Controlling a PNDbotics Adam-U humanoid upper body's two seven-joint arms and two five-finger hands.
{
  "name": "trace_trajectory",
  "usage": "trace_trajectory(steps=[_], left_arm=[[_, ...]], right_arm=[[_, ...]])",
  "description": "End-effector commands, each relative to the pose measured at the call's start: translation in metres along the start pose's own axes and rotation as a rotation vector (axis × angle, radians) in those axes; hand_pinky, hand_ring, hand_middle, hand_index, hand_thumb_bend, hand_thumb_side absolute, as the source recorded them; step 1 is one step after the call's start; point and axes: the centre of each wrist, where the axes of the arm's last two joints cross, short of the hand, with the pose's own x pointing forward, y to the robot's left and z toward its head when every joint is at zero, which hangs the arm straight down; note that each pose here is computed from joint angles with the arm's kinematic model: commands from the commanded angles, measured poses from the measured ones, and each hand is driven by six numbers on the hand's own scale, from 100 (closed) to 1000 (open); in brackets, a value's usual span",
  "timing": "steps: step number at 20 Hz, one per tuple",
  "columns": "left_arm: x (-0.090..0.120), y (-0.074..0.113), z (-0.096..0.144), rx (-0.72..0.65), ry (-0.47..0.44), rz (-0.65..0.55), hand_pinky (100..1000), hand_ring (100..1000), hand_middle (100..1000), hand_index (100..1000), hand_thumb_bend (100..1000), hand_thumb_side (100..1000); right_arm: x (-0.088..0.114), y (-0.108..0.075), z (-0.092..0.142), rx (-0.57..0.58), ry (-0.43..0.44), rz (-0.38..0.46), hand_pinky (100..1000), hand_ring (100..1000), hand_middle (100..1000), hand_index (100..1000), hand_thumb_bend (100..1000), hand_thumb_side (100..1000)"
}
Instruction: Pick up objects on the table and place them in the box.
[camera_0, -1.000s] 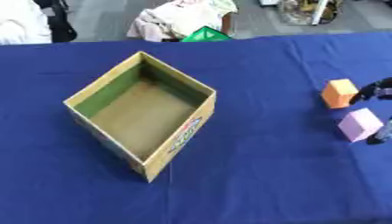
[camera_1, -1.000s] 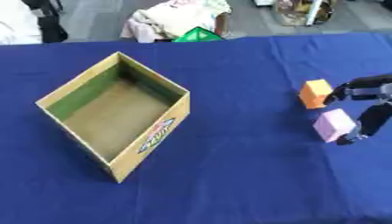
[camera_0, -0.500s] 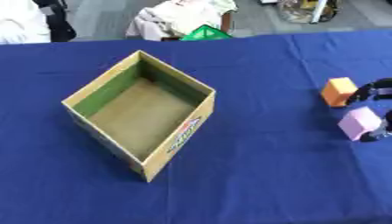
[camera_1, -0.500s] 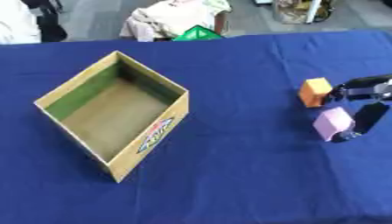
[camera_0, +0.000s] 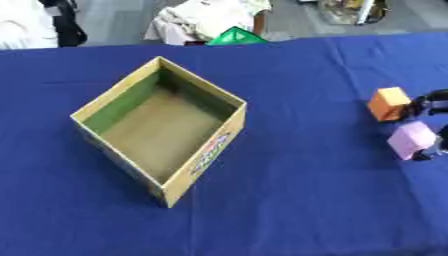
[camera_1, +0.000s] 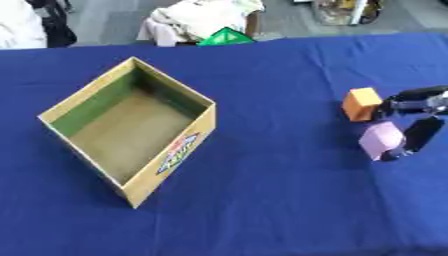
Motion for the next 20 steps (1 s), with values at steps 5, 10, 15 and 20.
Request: trace_trajectory(steps=[5, 10, 15, 20], left_arm=[[0.005, -0.001, -0.005, -0.016, -0.024, 0.004, 848, 664, 731, 854, 530, 959], [0.005, 0.0, -0.005, -0.015, -0.024, 0.003, 848, 663, 731, 854, 529, 960], [0.005, 0.0, -0.005, -0.014, -0.026, -0.001, 847, 663, 731, 854, 529, 958], [0.005, 0.001, -0.005, -0.011, -0.029, -0.005, 848, 663, 731, 854, 531, 957]], right_arm=[[-0.004, -0.014, 0.01, -0.08, 0.015, 0.032, 773, 779, 597, 608, 465, 398], [-0.005, -0.015, 0.01, -0.123, 0.0, 0.01, 741, 739, 550, 551, 410, 392], [-0.004, -0.019, 0.015, -0.145, -0.003, 0.01, 735, 728, 551, 553, 393, 379], [0.008, -0.034, 0.029, -0.19, -0.037, 0.022, 726, 716, 545, 549, 373, 382]])
